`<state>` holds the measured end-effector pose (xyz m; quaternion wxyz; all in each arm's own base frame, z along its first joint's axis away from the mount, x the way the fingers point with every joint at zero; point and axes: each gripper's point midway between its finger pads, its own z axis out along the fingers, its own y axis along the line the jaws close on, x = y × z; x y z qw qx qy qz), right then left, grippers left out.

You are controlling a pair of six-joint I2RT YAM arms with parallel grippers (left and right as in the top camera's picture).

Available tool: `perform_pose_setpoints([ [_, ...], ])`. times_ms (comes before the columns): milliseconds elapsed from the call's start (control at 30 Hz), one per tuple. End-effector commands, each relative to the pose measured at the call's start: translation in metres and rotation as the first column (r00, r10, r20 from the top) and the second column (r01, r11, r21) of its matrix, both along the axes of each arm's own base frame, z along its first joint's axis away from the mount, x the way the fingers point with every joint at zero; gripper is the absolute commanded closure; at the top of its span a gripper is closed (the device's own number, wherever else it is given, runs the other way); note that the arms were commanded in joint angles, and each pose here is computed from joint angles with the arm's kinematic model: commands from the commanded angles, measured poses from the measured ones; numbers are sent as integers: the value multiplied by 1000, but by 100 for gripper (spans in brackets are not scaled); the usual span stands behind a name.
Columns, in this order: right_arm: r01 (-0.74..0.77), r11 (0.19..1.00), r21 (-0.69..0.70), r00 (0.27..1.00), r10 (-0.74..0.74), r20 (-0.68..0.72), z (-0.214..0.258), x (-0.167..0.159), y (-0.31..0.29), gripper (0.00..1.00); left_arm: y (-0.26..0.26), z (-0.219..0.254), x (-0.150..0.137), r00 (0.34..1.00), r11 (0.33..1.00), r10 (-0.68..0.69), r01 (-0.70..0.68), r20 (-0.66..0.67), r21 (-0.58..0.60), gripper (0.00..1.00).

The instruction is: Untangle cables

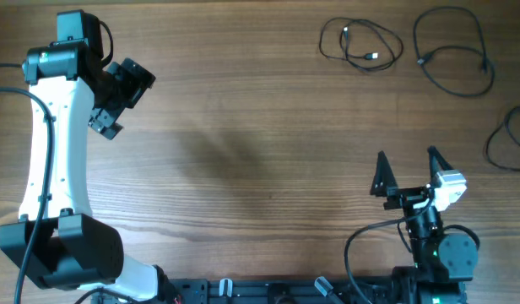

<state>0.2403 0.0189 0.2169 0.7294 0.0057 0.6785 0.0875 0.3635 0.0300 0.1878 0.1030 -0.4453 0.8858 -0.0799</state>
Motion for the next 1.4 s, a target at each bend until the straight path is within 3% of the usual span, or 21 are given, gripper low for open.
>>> perform_pose_setpoints([
  [0, 23, 1000, 17, 1000, -23, 8, -6, 1, -6, 0, -1, 5, 2, 1000, 1000, 9, -9, 16, -9, 0],
  [300, 27, 998, -58, 997, -31, -65, -40, 6, -6, 0, -1, 5, 2, 1000, 1000, 9, -9, 16, -9, 0],
  [733, 33, 982, -183, 998, -44, -53, -41, 6, -7, 0, -1, 5, 2, 1000, 1000, 9, -9, 16, -9, 0],
  [1367, 34, 984, -177, 998, -43, -51, -40, 6, -7, 0, 0, 5, 2, 1000, 1000, 10, -10, 16, -6, 0],
])
